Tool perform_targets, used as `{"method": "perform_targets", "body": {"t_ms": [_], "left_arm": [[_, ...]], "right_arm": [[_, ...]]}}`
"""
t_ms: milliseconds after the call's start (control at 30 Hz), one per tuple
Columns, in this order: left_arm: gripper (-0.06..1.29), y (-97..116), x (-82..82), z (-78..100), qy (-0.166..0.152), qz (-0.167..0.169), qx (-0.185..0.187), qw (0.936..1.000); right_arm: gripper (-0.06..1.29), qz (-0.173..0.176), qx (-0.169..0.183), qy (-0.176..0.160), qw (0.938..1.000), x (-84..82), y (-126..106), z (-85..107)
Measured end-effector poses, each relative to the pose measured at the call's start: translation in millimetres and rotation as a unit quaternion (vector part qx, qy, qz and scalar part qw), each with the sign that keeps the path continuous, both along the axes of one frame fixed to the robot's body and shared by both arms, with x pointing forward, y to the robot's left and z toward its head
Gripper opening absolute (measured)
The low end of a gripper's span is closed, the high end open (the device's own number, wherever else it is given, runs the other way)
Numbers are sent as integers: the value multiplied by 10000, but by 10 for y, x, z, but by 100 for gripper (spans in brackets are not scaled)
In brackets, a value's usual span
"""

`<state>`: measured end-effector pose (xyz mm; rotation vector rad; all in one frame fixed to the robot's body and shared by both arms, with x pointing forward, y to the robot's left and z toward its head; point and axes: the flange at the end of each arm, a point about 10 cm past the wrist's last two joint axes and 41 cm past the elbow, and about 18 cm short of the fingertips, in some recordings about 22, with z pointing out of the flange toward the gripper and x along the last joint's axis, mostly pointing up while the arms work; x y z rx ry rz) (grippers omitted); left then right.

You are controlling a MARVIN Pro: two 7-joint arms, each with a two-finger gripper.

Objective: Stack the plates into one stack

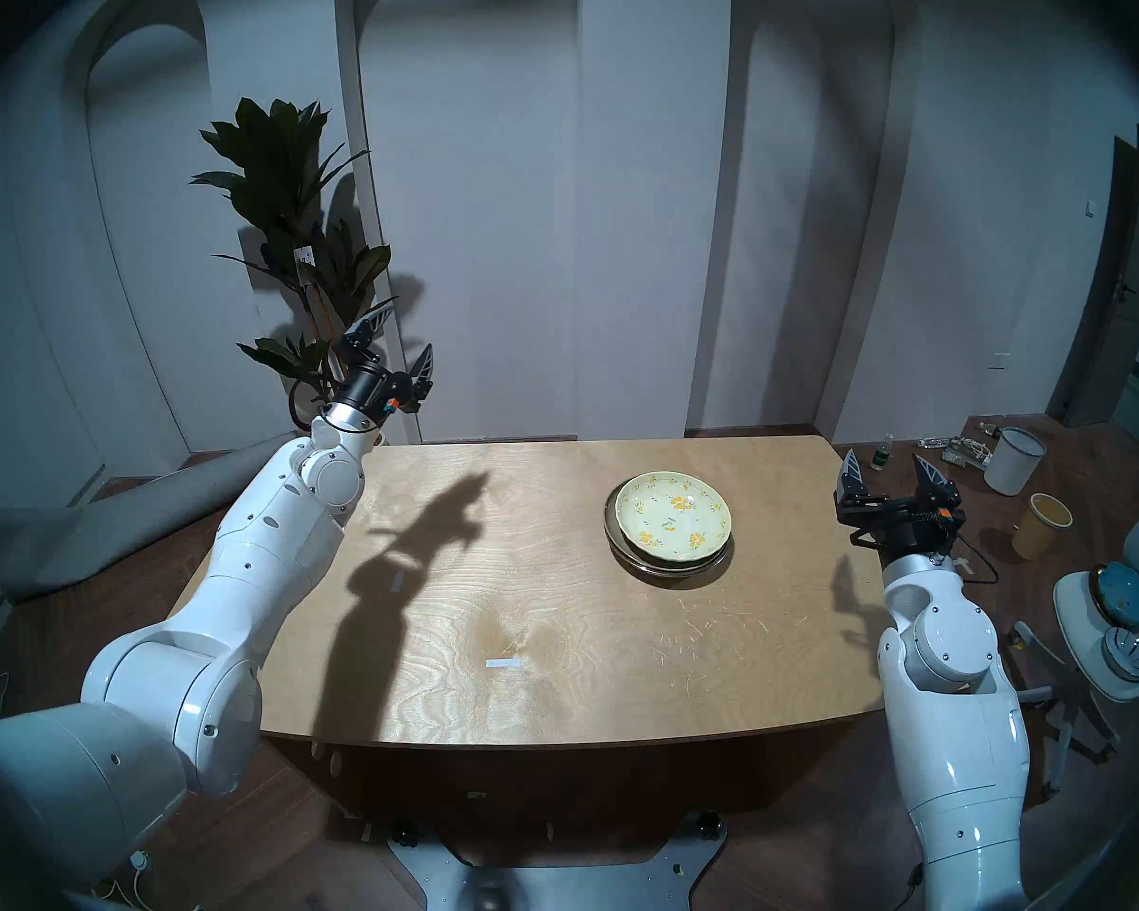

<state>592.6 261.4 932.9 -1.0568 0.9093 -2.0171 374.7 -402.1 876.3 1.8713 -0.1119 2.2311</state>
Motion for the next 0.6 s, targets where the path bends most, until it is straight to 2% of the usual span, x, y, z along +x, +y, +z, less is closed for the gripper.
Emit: {"method": "perform_targets", "body": {"t_ms": [367, 600], "left_arm": [[121, 108, 10, 50, 324, -298, -870, 9952], [121, 209, 52, 35, 761, -282, -1571, 9842]], "right_arm": [[123, 15, -193, 421, 9989, 129, 85, 44], [123, 0, -230, 627, 9978, 191, 147, 42]]}}
